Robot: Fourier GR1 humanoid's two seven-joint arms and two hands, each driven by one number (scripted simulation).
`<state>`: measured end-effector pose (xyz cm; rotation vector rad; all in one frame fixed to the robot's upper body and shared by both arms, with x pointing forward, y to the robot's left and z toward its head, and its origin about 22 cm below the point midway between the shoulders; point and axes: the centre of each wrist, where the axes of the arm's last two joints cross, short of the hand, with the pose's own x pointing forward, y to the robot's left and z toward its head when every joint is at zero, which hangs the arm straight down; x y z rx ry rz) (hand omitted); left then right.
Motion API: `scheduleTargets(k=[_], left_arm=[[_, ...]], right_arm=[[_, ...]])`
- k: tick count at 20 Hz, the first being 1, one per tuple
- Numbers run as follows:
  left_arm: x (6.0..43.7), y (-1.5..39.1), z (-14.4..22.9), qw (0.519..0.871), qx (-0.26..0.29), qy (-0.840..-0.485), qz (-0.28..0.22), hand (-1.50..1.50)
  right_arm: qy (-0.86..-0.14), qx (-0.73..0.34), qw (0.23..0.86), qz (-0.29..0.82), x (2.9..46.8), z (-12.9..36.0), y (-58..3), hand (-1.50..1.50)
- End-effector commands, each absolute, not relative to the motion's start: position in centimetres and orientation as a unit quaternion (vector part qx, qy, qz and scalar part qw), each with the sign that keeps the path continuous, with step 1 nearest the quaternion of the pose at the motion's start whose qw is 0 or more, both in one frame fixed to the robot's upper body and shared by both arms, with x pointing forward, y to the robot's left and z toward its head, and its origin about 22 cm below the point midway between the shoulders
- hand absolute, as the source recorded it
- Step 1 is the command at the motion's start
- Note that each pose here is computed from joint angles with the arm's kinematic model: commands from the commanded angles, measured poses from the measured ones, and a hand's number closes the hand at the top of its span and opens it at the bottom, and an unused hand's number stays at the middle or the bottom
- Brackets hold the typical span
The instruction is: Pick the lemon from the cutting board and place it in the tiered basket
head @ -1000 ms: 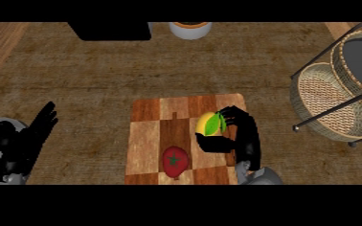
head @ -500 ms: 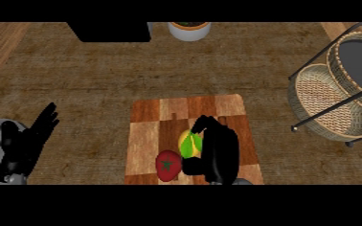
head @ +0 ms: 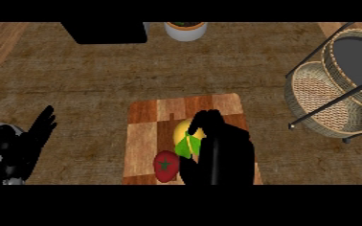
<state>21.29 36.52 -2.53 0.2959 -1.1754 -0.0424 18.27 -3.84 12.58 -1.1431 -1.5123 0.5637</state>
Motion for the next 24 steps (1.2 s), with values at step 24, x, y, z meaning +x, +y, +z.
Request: scheduleTargets(k=[24], left_arm=[[21.9,35.7,-1.1,0.818,0.119,-0.562,-0.03,0.0]], right_arm=[[-0.665,-0.491,0.561,0.041,30.4,24.1,-20.5,1.5]])
